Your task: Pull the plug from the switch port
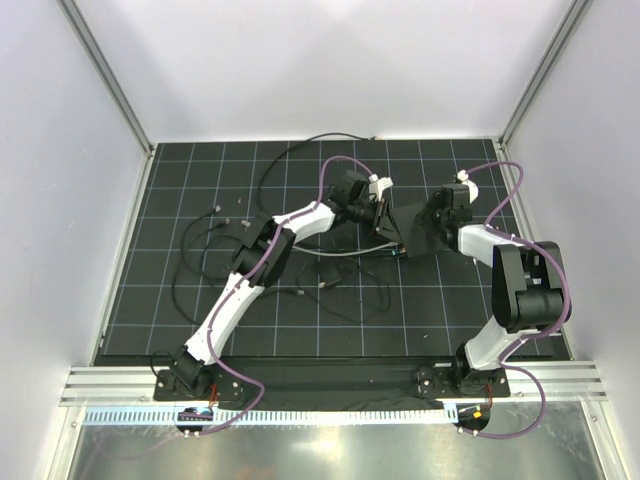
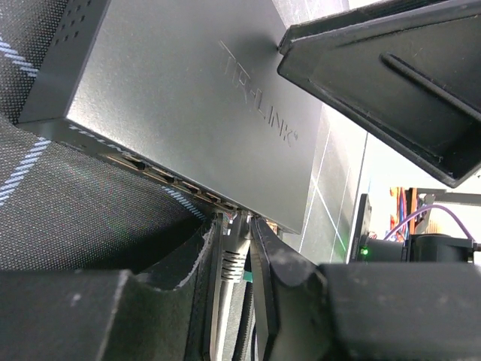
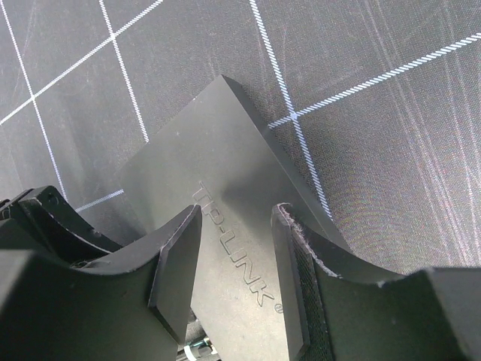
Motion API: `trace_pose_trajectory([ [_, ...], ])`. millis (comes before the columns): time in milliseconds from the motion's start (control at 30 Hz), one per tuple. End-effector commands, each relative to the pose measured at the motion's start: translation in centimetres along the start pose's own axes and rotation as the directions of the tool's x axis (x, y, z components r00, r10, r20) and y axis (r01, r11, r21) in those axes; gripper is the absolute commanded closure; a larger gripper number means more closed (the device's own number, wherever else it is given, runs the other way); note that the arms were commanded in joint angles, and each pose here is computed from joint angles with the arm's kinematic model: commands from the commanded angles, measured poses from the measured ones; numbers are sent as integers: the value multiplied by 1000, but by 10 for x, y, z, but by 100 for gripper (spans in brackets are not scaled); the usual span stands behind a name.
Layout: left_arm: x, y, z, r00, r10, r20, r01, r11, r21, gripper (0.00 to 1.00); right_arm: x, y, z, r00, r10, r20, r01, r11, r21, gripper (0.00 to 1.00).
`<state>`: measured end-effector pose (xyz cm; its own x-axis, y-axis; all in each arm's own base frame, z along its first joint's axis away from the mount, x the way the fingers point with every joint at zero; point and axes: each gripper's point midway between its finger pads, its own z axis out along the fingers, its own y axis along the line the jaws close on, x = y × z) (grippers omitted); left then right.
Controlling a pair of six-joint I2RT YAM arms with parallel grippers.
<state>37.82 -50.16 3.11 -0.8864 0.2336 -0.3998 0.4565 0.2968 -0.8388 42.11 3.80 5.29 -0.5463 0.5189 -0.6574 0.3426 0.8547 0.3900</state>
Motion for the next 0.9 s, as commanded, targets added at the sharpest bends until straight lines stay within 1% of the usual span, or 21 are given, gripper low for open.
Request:
trace_pose_trajectory([
  [0, 34, 34, 11, 995, -65, -78, 59, 996, -71, 76, 30, -21, 4, 996, 1, -88, 6, 997, 80, 50],
  [33, 35, 35, 12, 994, -70, -79, 64, 995, -74, 78, 31, -22, 5, 996, 2, -89, 5, 996, 84, 50],
  [67, 35, 36, 12, 994, -71, -78, 65, 995, -77, 81, 31, -22, 5, 996, 3, -90, 5, 997, 82, 50],
  [133, 36, 38, 13, 994, -78, -82, 71, 994, -83, 84, 30, -21, 4, 996, 3, -90, 5, 997, 83, 50],
  [167, 37, 40, 14, 993, -82, -80, 75, 993, -91, 88, 30, -22, 4, 996, 3, -88, 5, 996, 85, 50],
  [233, 36, 41, 14, 993, -82, -81, 74, 993, -92, 92, 32, -23, 5, 996, 0, -91, 8, 996, 92, 50],
  [267, 38, 43, 14, 992, -88, -87, 79, 992, -100, 99, 33, -22, 5, 996, -2, -93, 11, 996, 92, 50],
  [300, 38, 44, 14, 993, -78, -90, 68, 992, -108, 100, 33, -22, 6, 996, -2, -93, 10, 996, 93, 50],
  [367, 39, 48, 13, 993, -69, -96, 56, 989, -135, 100, 33, -23, 7, 996, -3, -90, 12, 995, 103, 50],
  [400, 45, 54, 11, 990, -89, -112, 68, 981, -184, 100, 37, -24, 9, 995, -6, -102, 17, 994, 112, 50],
  [433, 44, 54, 9, 991, -47, -123, 23, 981, -193, 100, 35, -25, 11, 995, -4, -98, 16, 992, 124, 50],
  [500, 50, 63, 5, 989, -55, -141, 17, 966, -257, 100, 38, -27, 12, 994, 4, -106, 11, 991, 134, 50],
  [533, 52, 64, 4, 987, -39, -153, -3, 965, -264, 100, 38, -28, 13, 995, 11, -103, 3, 990, 138, 50],
  [667, 58, 67, -5, 982, -50, -183, -1, 963, -268, 100, 35, -26, 18, 994, 12, -105, 3, 990, 141, 50],
  [700, 60, 69, -7, 981, -54, -185, 1, 961, -275, 100, 42, -31, 18, 990, 12, -137, 10, 987, 160, 51],
  [833, 61, 72, -19, 980, -76, -183, 21, 958, -285, 100, 44, -31, 20, 988, 13, -154, 13, 986, 163, 50],
  [867, 58, 75, -23, 983, -78, -164, 29, 959, -283, 100, 44, -30, 20, 988, 13, -154, 12, 987, 163, 50],
])
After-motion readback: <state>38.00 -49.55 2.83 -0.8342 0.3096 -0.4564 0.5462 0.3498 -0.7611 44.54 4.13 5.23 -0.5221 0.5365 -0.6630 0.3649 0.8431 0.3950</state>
